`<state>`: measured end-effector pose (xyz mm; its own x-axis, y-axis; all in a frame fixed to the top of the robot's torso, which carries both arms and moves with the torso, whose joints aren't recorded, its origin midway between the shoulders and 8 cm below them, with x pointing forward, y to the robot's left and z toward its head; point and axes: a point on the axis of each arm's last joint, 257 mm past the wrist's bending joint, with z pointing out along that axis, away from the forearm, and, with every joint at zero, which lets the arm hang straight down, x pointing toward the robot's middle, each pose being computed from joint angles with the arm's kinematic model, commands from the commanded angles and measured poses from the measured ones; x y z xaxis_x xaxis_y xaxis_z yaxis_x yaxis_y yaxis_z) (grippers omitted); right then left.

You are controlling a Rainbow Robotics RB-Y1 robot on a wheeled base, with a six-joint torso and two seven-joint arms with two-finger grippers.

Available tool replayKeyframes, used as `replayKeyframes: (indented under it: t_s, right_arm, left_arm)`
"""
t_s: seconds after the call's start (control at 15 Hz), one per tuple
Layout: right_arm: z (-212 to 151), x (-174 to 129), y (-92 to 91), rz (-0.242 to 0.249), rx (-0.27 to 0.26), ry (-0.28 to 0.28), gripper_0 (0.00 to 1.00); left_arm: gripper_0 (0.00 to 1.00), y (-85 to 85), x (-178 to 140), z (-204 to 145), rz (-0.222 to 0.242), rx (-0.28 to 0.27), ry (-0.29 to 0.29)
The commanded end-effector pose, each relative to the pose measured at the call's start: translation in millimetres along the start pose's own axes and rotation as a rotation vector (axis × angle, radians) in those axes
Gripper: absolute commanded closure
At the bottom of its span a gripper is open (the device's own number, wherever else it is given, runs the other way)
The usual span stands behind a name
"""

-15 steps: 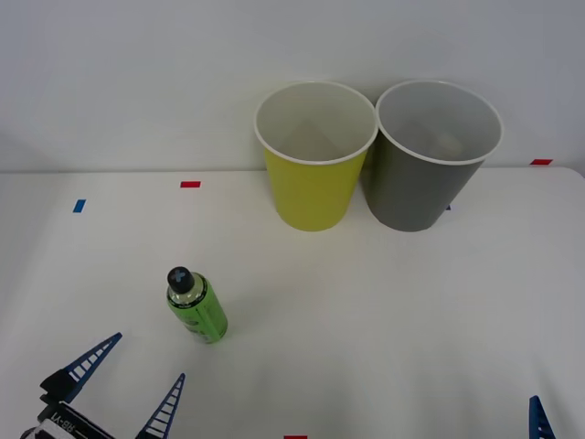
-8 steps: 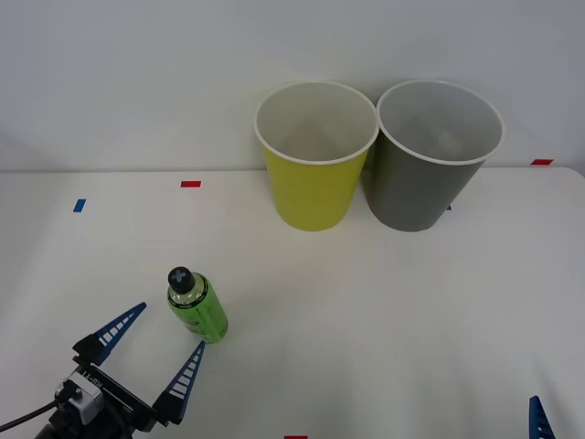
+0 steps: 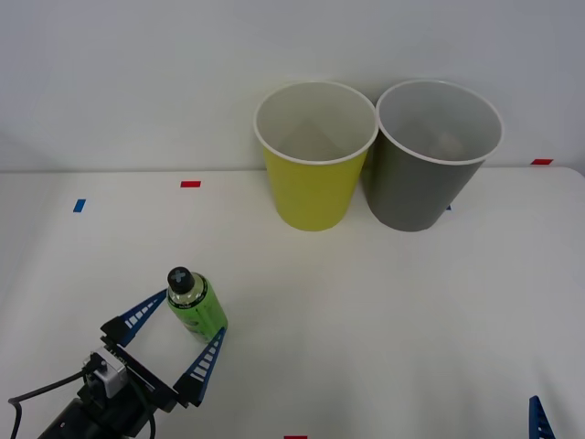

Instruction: Put cans in the gray bin and PET bottles in the light green bin.

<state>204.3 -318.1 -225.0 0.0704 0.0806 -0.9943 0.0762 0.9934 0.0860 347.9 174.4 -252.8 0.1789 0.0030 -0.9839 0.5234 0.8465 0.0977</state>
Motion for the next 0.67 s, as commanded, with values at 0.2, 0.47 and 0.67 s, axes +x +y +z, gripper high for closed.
replayKeyframes:
  t_s: [0.2,0.47,0.67]
  right_arm:
    - [0.0,0.0,0.0,0.000,0.000,0.000,0.00]
    - [0.0,0.0,0.0,0.000,0.000,0.000,0.00]
    - [0.0,0.0,0.0,0.000,0.000,0.000,0.00]
  left_arm:
    - [0.00,-0.9,1.3,21.5,-0.014,0.003,0.000]
    - [0.00,1.6,-2.1,35.6,-0.013,0.012,-0.002]
    - [0.00,0.8,-2.0,37.0,-0.017,0.012,-0.002]
